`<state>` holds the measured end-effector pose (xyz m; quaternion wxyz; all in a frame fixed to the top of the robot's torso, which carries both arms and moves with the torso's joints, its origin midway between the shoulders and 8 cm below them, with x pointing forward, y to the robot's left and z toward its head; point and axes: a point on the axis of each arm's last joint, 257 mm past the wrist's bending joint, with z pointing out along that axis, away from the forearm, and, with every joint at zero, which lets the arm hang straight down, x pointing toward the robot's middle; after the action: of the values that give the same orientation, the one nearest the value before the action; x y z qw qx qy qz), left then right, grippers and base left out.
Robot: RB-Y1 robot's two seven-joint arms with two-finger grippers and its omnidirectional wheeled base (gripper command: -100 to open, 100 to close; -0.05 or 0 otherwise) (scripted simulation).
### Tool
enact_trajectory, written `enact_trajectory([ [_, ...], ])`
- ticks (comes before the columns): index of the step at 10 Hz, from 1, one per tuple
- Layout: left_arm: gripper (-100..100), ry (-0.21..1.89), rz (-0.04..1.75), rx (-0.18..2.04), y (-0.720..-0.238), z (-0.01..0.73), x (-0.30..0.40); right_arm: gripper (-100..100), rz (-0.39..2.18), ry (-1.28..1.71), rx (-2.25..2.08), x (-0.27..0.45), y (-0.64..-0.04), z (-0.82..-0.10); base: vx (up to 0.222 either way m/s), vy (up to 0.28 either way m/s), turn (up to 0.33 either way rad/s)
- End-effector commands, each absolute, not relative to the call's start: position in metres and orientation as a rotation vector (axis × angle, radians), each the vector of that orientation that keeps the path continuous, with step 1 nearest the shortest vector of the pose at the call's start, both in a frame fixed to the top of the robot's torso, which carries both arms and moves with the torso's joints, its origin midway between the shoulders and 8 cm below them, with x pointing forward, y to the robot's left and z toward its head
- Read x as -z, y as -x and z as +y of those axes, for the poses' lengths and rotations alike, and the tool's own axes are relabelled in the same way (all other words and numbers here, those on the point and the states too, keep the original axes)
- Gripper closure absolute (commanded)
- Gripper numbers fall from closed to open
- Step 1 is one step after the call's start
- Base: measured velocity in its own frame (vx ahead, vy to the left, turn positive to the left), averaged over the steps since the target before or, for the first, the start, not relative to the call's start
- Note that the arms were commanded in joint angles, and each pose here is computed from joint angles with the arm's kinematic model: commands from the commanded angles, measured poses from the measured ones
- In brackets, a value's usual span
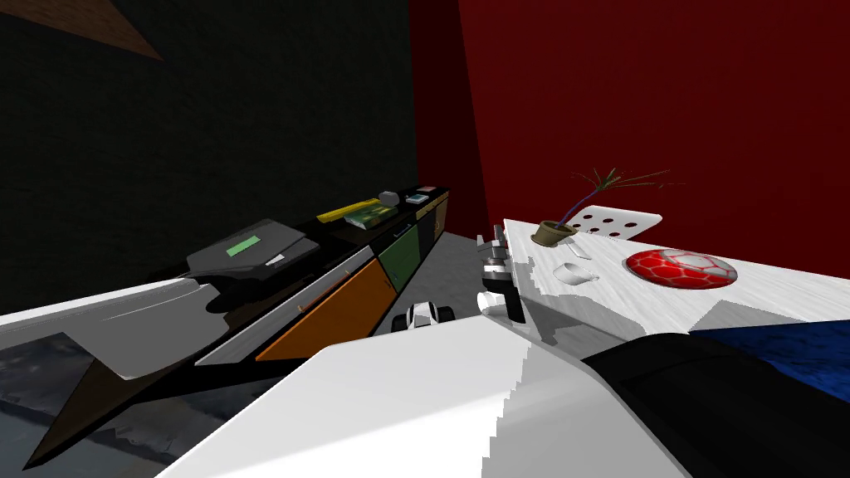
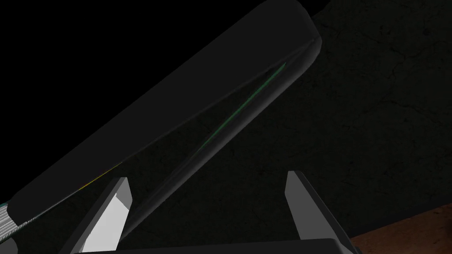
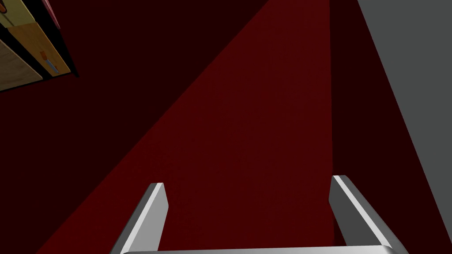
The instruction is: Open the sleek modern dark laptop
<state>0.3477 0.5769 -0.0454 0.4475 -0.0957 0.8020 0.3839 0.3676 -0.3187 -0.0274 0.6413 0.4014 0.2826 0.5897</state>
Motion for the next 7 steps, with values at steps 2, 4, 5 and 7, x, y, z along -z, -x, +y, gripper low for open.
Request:
enact_trajectory([
  [2,-100,0.282,1.975,-0.979,-0.366,0.595,0.020,0,0.644,-0.915,-1.344,0.027,-0.368,-0.319,-0.115,-0.017,-0.127],
  [4,-100,0.317,1.978,-0.982,-0.374,0.603,0.008,0,0.644,-0.915,-1.344,0.027,-0.368,-0.319,-0.122,-0.005,-0.142],
  [5,-100,0.306,1.980,-0.981,-0.372,0.600,0.013,0,0.644,-0.915,-1.344,0.027,-0.368,-0.319,-0.049,-0.005,-0.034],
  [7,0,0.306,1.981,-0.982,-0.373,0.601,0.012,0,0.644,-0.915,-1.344,0.027,-0.368,-0.319,-0.009,-0.001,0.004],
])
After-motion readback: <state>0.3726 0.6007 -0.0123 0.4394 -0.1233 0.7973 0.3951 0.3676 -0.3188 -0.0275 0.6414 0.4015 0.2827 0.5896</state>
